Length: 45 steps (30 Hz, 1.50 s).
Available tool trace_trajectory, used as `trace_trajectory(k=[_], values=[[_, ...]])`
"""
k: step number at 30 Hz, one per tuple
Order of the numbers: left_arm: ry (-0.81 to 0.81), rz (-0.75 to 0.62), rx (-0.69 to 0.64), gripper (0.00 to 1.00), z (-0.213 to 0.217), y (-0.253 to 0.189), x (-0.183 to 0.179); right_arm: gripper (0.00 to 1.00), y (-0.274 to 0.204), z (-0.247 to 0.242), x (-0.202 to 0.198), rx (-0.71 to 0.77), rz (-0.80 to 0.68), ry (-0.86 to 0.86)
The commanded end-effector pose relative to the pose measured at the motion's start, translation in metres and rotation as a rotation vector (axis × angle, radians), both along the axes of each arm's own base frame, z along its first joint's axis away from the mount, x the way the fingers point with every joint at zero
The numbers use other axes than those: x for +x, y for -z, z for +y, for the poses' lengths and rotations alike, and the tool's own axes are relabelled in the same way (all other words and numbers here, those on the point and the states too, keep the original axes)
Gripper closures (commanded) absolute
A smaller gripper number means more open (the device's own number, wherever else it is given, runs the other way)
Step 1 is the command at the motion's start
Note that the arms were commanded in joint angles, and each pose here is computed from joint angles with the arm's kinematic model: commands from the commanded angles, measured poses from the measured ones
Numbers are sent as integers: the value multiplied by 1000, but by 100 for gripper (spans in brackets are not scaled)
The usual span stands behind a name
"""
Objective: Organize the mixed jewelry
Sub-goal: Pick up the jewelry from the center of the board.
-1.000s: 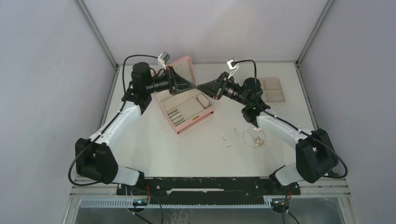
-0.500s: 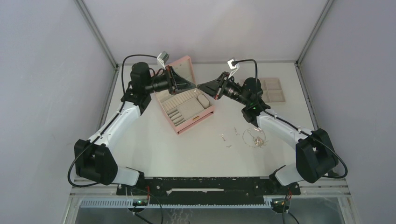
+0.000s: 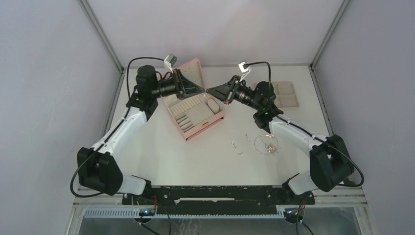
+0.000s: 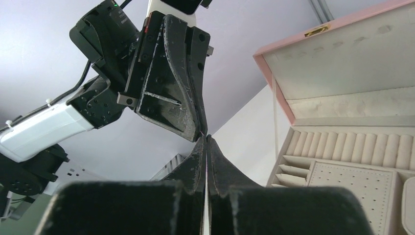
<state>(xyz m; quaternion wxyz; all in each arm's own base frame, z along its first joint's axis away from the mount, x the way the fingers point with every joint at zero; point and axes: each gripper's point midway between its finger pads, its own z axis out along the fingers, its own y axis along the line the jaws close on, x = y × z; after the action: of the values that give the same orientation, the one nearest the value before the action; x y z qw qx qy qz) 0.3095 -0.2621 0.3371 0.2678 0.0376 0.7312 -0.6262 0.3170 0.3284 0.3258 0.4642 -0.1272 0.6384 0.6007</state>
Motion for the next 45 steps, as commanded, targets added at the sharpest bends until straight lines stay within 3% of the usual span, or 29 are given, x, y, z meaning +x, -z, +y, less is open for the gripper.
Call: trace_trajectory(k=[1,4,8,34,45], values=[[8,-98,-19,100,4,-27,-10,91,-13,2,-4,48,-16,-38],[2,-102,-19,100,4,-28,-10,73,-14,2,-7,58,-4,-62],[3,-98,-18,100,4,-27,-9,66,-16,1,-11,55,-19,-72],[3,-104,-20,100,4,-29,-9,72,-19,1,-2,85,-41,-49],[1,-104,-21,100,4,-30,-8,64,-11,2,0,65,-22,-47]])
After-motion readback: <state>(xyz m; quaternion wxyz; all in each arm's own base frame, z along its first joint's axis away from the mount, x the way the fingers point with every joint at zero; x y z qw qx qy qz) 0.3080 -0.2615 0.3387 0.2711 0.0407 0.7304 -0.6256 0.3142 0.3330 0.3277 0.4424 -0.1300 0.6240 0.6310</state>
